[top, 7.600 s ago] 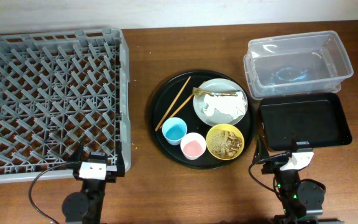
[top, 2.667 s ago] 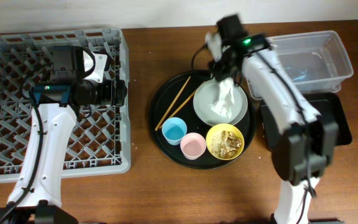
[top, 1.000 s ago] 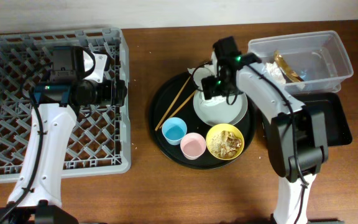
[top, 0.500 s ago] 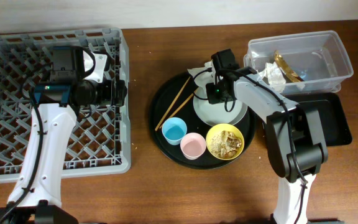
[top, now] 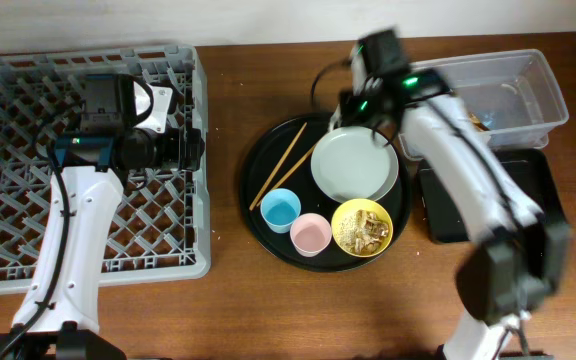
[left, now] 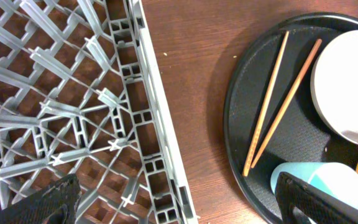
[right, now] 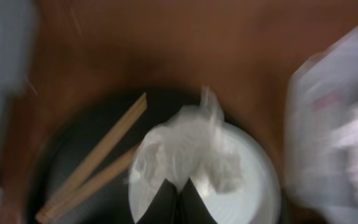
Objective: Sort waste into correct bins and load items into the dishwasher rack
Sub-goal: 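Move the tissue into the clear bin and open the right gripper, then grasp the rim of the yellow bowl with the right gripper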
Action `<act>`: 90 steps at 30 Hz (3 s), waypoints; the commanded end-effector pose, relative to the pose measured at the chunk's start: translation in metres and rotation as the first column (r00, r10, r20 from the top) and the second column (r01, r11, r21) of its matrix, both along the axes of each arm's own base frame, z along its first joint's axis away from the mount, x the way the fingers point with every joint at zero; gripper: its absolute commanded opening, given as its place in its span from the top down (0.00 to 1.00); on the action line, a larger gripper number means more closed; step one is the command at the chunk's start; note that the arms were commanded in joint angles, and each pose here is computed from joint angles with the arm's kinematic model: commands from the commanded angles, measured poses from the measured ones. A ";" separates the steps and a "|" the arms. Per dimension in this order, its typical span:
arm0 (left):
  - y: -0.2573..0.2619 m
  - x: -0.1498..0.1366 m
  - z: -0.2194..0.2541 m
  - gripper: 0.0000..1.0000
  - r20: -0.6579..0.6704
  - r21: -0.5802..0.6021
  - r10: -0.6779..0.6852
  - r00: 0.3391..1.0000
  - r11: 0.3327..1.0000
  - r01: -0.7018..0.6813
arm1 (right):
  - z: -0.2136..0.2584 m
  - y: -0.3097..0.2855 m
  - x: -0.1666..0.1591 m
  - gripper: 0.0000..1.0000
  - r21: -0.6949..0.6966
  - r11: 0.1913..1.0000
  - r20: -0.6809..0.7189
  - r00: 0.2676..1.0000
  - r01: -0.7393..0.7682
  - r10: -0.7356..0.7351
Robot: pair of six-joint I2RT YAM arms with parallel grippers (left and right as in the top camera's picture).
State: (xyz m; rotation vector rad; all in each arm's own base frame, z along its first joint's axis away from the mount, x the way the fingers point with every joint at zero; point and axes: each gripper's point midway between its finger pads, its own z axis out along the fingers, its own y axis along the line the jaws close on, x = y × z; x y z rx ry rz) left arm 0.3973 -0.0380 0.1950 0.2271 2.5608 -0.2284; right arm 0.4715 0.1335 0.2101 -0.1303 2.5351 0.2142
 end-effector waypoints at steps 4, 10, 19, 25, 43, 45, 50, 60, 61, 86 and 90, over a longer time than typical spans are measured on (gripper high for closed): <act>-0.005 0.001 0.013 0.01 0.034 -0.015 -0.008 0.999 1.000 0.009 | 0.080 -0.131 -0.004 0.96 -0.037 0.876 0.182 0.865 0.481 -0.467; -0.005 0.001 0.013 0.01 0.034 -0.015 -0.008 0.999 1.000 0.009 | 0.035 -0.194 0.004 0.96 -0.058 0.753 0.114 0.753 0.656 -0.648; -0.005 0.001 0.013 0.01 0.034 -0.015 -0.008 0.999 1.000 0.009 | -0.032 -0.209 0.054 0.02 -0.043 0.750 0.084 0.751 0.660 -0.655; -0.005 0.001 0.013 0.01 0.034 -0.015 -0.008 0.999 1.000 0.009 | 0.041 -0.171 0.023 0.02 0.071 0.830 0.083 0.826 0.554 -0.558; -0.005 0.001 0.013 0.01 0.033 -0.015 -0.008 0.999 1.000 0.009 | 0.007 -0.050 -0.160 0.10 -0.040 0.959 -0.411 0.870 0.280 -0.272; -0.005 0.001 0.013 0.01 0.034 -0.015 -0.008 0.999 1.000 0.009 | -0.018 -0.045 -0.164 0.10 -0.058 0.961 -0.443 0.856 0.270 -0.267; -0.005 0.001 0.013 0.01 0.034 -0.015 -0.008 0.999 1.000 0.009 | -0.082 -0.043 -0.171 0.11 -0.072 0.971 -0.485 0.843 0.229 -0.235; -0.005 0.001 0.013 0.01 0.033 -0.015 -0.008 0.999 1.000 0.009 | -0.133 -0.025 -0.167 0.36 -0.028 0.997 -0.433 0.898 0.076 -0.081; -0.005 0.001 0.013 0.01 0.033 -0.015 -0.008 0.999 1.000 0.009 | -0.135 -0.017 -0.169 0.38 0.004 0.997 -0.438 0.896 0.074 -0.065; -0.005 0.001 0.013 0.01 0.034 -0.015 -0.008 0.999 1.000 0.009 | -0.176 0.027 -0.168 0.37 -0.004 0.915 -0.508 0.787 0.403 -0.349; -0.005 0.001 0.013 0.01 0.034 -0.015 -0.008 0.999 1.000 0.009 | -0.176 0.028 -0.168 0.37 -0.002 0.915 -0.507 0.789 0.403 -0.348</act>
